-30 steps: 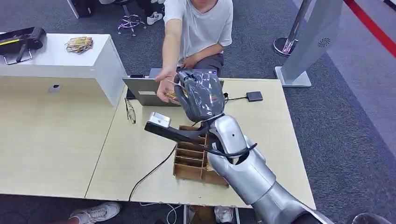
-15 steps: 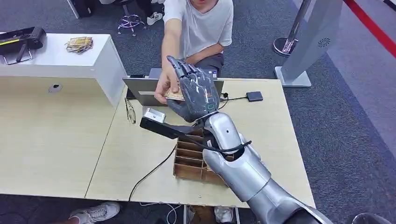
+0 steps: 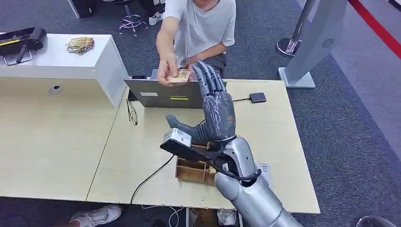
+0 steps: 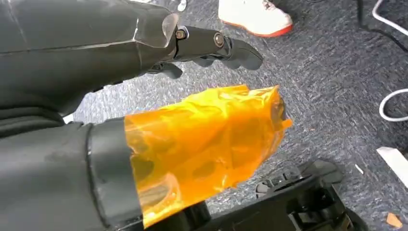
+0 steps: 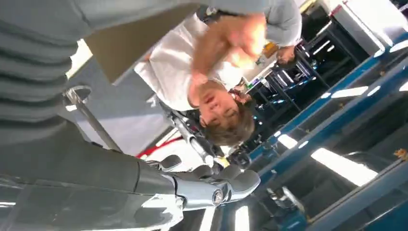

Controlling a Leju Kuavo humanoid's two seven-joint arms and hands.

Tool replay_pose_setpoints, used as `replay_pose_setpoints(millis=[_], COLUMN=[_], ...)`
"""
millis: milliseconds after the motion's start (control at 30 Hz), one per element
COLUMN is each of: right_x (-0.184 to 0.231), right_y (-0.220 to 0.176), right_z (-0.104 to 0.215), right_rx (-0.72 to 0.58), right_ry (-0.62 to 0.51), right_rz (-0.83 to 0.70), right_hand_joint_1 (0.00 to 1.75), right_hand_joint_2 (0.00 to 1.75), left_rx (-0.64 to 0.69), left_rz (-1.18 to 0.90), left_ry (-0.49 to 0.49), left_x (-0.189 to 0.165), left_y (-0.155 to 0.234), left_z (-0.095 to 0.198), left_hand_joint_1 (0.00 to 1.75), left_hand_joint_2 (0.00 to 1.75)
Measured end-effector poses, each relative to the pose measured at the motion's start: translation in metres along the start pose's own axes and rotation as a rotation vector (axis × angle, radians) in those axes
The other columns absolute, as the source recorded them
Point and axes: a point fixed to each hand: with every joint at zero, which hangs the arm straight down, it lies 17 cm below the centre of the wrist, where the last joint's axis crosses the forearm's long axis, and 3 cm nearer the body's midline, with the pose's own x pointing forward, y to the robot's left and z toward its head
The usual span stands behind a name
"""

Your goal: Pass the card to the sensor for recognition and then transmit it.

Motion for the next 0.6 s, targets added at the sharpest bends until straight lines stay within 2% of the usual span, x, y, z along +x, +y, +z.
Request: replay_pose_setpoints(millis=[400,600], right_x=[-0.042,-0.047], right_y=[-0.037,-0.052], right_z=[0.075,0.118], right_rx=[-0.132,-0.189], right_ry=[0.118,0.171], right_rz=[-0.059,-0.208], right_hand_joint_1=[0.0,0.0], right_hand_joint_2=[0.0,0.0], left_rx=[0.019,0.042], left_rz=[0.12,0.182], left_ry=[0.032,0.059], left_x=[-0.016,-0.032], left_y=[-0.001,-0.001], left_z=[0.0,0.001], left_hand_joint_1=[0.0,0.0], left_hand_joint_2=[0.0,0.0])
